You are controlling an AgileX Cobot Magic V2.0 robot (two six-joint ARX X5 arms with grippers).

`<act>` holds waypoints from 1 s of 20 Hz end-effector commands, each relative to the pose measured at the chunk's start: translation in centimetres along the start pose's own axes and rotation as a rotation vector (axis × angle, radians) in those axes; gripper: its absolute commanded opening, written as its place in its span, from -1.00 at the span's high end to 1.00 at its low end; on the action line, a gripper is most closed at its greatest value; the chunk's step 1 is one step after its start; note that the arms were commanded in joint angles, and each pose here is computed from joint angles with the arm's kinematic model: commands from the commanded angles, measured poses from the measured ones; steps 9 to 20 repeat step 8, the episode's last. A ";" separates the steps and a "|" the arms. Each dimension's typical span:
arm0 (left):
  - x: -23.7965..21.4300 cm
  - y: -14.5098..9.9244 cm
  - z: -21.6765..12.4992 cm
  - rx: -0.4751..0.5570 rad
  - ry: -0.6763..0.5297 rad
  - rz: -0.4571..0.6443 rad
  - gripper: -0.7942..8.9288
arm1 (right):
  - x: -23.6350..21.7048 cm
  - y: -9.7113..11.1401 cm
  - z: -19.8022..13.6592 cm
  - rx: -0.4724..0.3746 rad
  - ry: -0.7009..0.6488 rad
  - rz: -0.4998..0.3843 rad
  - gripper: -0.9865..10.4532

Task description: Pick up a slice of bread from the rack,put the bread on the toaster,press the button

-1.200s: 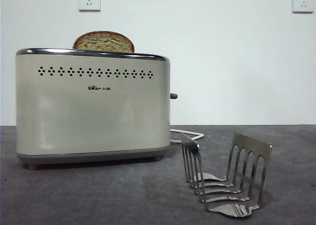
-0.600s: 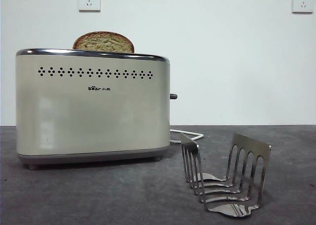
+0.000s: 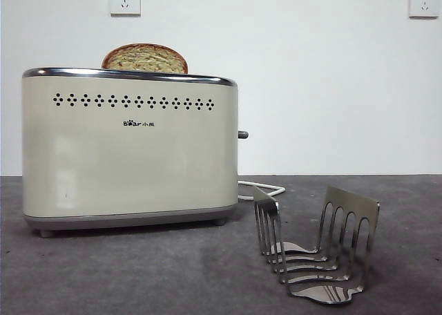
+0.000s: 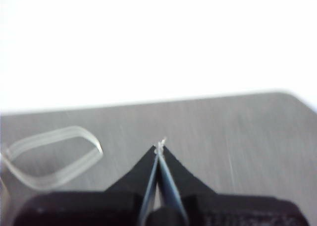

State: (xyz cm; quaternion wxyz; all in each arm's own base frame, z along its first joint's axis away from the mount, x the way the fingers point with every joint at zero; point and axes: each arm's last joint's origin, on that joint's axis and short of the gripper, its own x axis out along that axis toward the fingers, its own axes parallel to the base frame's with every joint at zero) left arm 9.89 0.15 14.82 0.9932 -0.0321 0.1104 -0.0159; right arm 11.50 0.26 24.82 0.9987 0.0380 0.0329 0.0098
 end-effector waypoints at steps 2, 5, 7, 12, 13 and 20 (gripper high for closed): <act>0.1 0.0 -0.3 0.012 0.007 -0.007 0.84 | -0.9 -1.0 -5.9 -0.022 0.031 -0.032 0.83; 0.1 0.0 -0.3 0.012 0.008 -0.006 0.84 | -1.1 -1.5 -7.9 -0.047 0.066 -0.038 0.83; 0.1 0.0 -0.3 0.012 0.007 -0.007 0.84 | -1.2 -1.6 -8.7 -0.077 0.075 -0.034 0.83; 0.1 0.0 -0.3 0.012 0.007 -0.008 0.84 | -1.2 -1.6 -9.2 -0.096 0.081 -0.036 0.83; 0.1 0.0 -0.3 0.012 0.007 -0.008 0.84 | -1.2 -1.6 -9.2 -0.096 0.081 -0.036 0.83; 0.1 0.0 -0.3 0.012 0.007 -0.008 0.84 | -1.2 -1.6 -9.2 -0.096 0.081 -0.036 0.83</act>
